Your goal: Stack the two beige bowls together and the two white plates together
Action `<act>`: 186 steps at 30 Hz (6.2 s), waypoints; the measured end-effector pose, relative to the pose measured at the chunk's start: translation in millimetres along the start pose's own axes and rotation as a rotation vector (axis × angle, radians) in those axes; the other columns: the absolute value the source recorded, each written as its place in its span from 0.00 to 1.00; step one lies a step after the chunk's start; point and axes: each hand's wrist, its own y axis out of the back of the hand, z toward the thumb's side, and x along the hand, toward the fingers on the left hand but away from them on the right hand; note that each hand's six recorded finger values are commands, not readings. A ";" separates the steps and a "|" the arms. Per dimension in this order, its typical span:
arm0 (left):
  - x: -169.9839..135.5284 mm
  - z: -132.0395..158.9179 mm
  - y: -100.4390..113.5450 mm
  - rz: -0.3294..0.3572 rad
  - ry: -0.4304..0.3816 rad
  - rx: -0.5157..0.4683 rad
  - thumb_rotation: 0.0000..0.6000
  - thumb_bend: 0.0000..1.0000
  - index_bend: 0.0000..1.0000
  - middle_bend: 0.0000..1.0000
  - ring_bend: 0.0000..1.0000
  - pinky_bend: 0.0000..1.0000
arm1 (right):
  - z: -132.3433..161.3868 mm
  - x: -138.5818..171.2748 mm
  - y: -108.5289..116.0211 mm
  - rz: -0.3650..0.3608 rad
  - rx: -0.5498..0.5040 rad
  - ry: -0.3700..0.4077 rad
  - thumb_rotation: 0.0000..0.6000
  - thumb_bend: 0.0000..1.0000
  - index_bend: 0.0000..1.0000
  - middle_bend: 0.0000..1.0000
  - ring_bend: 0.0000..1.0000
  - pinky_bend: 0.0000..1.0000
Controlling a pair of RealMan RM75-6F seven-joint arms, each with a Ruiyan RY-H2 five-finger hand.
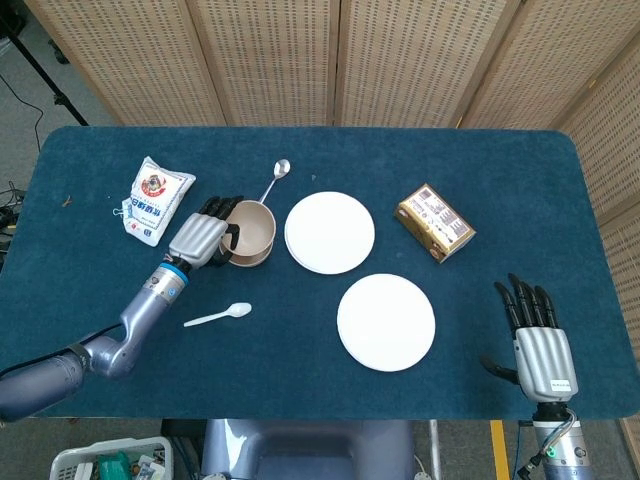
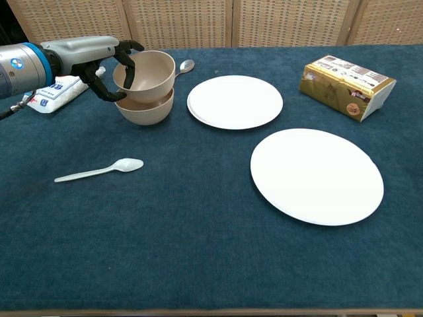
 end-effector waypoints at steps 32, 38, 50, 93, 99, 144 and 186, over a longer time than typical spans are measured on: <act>-9.7 -13.7 -9.2 -0.094 0.047 -0.005 1.00 0.27 0.06 0.00 0.00 0.00 | 0.5 0.5 0.1 0.000 0.000 0.000 1.00 0.00 0.01 0.00 0.00 0.00; -17.4 -15.8 1.7 -0.060 0.051 -0.024 1.00 0.27 0.04 0.00 0.00 0.00 | 0.9 0.5 -0.5 0.003 0.002 0.002 1.00 0.00 0.01 0.00 0.00 0.00; -75.2 -57.3 36.6 0.033 0.068 -0.043 1.00 0.24 0.03 0.00 0.00 0.00 | 7.4 1.3 -6.4 0.013 0.026 0.024 1.00 0.00 0.01 0.00 0.00 0.00; -58.3 -18.8 -53.9 -0.139 -0.043 -0.104 1.00 0.24 0.02 0.00 0.00 0.00 | 4.7 -0.2 -9.5 0.015 0.035 0.009 1.00 0.00 0.01 0.00 0.00 0.00; -56.0 -19.5 -57.9 -0.148 -0.029 -0.114 1.00 0.24 0.02 0.00 0.00 0.00 | 4.7 0.0 -9.1 0.015 0.033 0.009 1.00 0.00 0.01 0.00 0.00 0.00; -223.7 -125.1 87.4 0.187 0.243 -0.113 1.00 0.25 0.00 0.00 0.00 0.00 | 148.8 -92.6 -60.6 0.193 0.138 0.358 1.00 0.00 0.04 0.00 0.00 0.00; -216.1 -147.2 88.3 0.155 0.285 -0.168 1.00 0.25 0.00 0.00 0.00 0.00 | 235.3 -218.1 -162.6 0.241 0.315 0.267 1.00 0.00 0.12 0.00 0.00 0.00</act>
